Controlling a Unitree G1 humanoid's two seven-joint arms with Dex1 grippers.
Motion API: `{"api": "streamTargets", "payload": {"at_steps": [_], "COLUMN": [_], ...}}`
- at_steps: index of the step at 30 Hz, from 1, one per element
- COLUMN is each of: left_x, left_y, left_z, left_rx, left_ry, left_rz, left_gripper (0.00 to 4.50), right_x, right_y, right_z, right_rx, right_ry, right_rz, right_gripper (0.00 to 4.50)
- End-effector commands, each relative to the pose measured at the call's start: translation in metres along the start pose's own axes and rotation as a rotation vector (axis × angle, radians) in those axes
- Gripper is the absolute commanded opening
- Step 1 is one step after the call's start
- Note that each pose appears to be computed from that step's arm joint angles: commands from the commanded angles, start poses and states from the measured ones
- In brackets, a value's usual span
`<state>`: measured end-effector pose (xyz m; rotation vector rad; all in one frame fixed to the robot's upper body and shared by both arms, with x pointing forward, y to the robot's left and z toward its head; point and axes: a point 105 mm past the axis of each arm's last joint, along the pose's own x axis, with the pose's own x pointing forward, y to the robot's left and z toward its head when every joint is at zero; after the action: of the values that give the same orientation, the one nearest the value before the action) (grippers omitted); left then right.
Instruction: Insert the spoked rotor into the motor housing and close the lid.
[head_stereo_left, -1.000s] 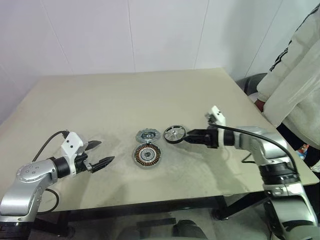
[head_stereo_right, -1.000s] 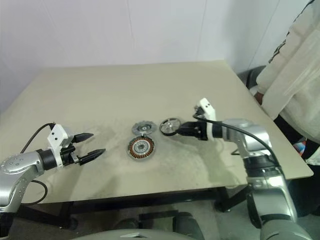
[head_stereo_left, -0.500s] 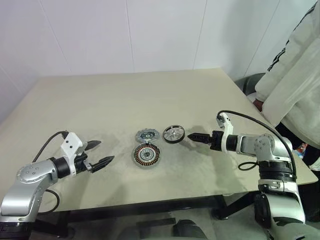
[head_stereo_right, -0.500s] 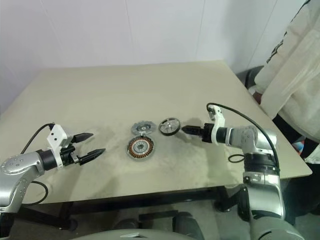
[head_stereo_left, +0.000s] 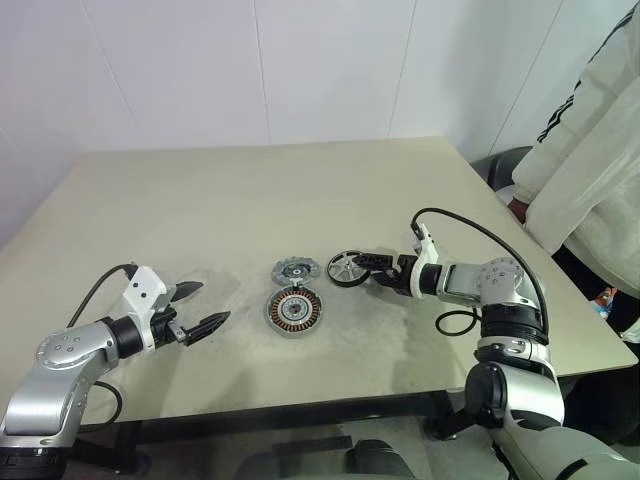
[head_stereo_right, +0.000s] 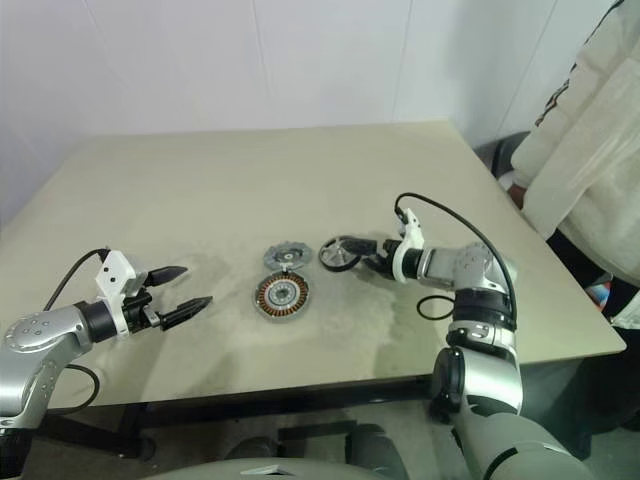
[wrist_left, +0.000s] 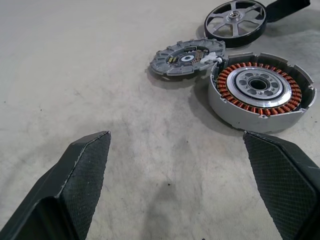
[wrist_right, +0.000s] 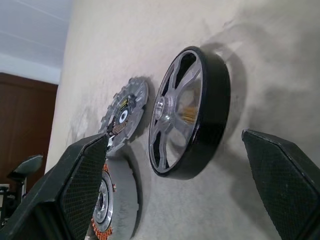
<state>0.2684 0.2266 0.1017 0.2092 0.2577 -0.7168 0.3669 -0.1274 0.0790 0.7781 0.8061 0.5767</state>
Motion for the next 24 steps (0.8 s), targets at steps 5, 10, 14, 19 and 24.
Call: {"api": "streamTargets", "payload": {"at_steps": [5,10,14,19,24], "left_x": [-0.0026,-0.0015,-0.0012,-0.0009,-0.0011], "left_y": [0.0006,0.0004,0.0002,0.0004,0.0010], "left_z": [0.0132,0.0141,0.0147,0.0150,0.0151], "left_rx": [0.030,0.032,0.033,0.033,0.034], "left_ry": [-0.041,-0.043,-0.044,-0.044,-0.044], "left_rz": [0.008,0.007,0.007,0.008,0.008], "left_gripper": [4.50,4.50,4.50,4.50,4.50], "right_x": [0.0041,0.0051,0.0070,0.0100,0.0061], "right_y": [0.0135,0.0145,0.0133,0.0144,0.0202], "right_z": [0.0059,0.0031,0.0020,0.0018,0.0068], "right_rx": [-0.007,0.001,0.008,0.009,-0.004], "right_ry": [-0.021,-0.008,-0.006,-0.008,-0.024], "right_rz": [0.028,0.029,0.012,0.002,0.021], "right_gripper": [4.47,3.59,2.22,0.55,0.37]}}
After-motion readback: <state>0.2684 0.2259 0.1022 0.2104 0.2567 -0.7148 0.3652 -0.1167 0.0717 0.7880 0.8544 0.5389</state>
